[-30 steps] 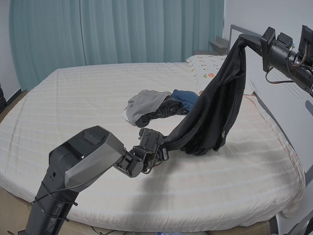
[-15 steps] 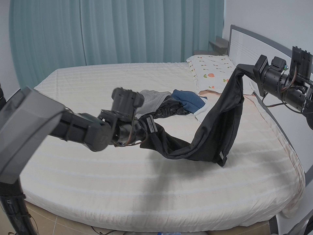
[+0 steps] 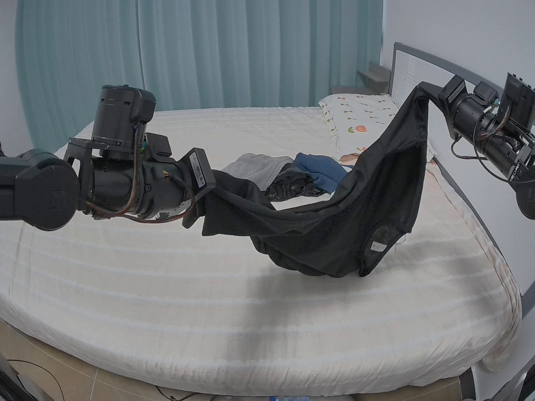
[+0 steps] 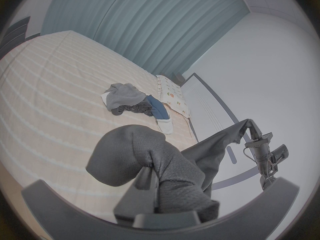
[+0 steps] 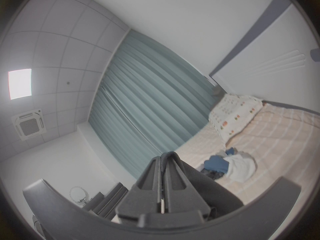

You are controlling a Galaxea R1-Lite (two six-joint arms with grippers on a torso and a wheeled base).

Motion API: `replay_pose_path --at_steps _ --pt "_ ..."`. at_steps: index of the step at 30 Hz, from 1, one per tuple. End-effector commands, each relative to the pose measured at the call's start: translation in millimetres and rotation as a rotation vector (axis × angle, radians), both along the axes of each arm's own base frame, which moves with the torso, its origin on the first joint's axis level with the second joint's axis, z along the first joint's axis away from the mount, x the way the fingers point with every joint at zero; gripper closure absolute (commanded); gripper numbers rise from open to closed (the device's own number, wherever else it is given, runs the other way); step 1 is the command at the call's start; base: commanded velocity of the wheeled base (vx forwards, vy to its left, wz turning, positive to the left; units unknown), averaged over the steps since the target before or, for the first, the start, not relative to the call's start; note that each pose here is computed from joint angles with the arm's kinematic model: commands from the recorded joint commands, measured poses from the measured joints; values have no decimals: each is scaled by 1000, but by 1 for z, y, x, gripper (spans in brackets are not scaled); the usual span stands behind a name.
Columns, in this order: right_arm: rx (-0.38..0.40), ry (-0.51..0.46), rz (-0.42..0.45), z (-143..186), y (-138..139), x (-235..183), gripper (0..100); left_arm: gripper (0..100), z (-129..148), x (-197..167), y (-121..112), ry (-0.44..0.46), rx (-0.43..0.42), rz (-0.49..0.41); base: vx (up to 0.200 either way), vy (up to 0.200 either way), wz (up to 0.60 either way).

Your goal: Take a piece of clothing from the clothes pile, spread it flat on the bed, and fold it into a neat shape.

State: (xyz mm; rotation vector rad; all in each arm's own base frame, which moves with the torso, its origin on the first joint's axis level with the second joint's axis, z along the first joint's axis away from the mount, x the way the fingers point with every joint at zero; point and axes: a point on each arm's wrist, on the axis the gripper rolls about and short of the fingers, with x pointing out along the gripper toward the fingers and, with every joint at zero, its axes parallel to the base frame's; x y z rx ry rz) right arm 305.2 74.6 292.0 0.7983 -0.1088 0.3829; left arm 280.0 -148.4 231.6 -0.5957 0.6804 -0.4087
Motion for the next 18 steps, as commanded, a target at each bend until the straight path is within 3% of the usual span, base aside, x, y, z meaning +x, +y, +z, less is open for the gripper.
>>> replay_pose_path --at_steps 1,8,10,12,18 --pt "-3 65 3 -20 0 4 100 100 -15 5 2 54 16 14 0 0 0" --pt "74 234 46 -73 3 7 100 100 -52 13 -4 173 40 43 0 0 0" --pt "75 245 55 -77 4 6 100 100 -54 13 -4 178 43 44 0 0 0" --pt "65 291 128 -102 5 -4 100 100 -64 12 -6 228 33 55 0 0 0" --pt "44 383 144 -132 6 -10 100 100 -72 9 -9 289 4 78 -33 0 0"
